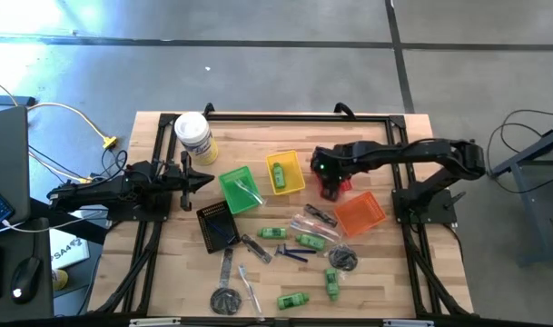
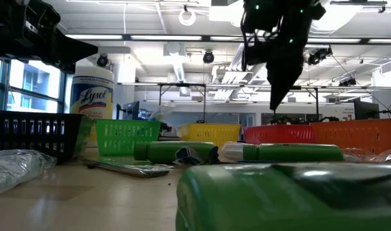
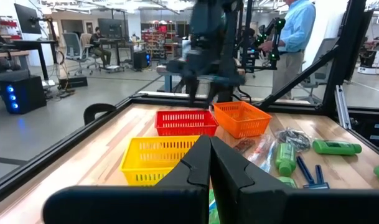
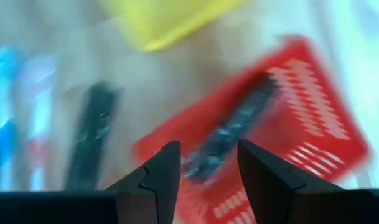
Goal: Pick & Place Travel size toiletries
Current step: Adjust the red bin
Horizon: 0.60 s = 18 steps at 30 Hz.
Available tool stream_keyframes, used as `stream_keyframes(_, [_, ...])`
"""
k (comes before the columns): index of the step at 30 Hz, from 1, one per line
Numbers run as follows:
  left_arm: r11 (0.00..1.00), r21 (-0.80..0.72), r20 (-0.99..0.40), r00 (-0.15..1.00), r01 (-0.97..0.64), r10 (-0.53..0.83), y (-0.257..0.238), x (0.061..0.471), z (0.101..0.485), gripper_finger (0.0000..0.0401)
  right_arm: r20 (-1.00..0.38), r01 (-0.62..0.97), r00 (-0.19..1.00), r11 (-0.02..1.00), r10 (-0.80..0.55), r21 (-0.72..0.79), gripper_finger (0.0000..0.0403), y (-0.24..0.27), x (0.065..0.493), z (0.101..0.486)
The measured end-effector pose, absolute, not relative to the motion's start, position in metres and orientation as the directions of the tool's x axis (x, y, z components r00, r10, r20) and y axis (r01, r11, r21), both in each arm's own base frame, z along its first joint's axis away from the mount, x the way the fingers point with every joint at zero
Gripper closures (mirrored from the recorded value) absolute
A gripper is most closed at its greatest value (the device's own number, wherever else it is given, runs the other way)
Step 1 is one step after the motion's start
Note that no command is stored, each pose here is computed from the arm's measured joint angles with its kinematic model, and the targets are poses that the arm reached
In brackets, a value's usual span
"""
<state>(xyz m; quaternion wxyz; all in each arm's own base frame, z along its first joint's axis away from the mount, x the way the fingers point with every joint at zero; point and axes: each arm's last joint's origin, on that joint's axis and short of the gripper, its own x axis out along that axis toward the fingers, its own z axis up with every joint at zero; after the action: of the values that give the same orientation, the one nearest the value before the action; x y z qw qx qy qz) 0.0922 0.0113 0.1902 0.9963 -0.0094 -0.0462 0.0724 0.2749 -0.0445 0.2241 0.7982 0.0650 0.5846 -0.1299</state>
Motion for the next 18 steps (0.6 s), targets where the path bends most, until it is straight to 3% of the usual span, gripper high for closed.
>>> stream_keyframes(6, [0.989,-0.024,0.091,0.985,-0.144,0.145,0.011,0.092,0.190,0.0401,-0.954,0.029,0.299,1.000,-0.015,-0.007,0.0252,-0.024,0.277,0.224])
stream_keyframes(18, [0.989,-0.026,0.090,0.985,-0.143,0.145,0.011,0.092,0.190,0.0401,-0.973,0.144,0.218,0.988,-0.081,-0.050,0.0245,-0.028,0.278,0.213])
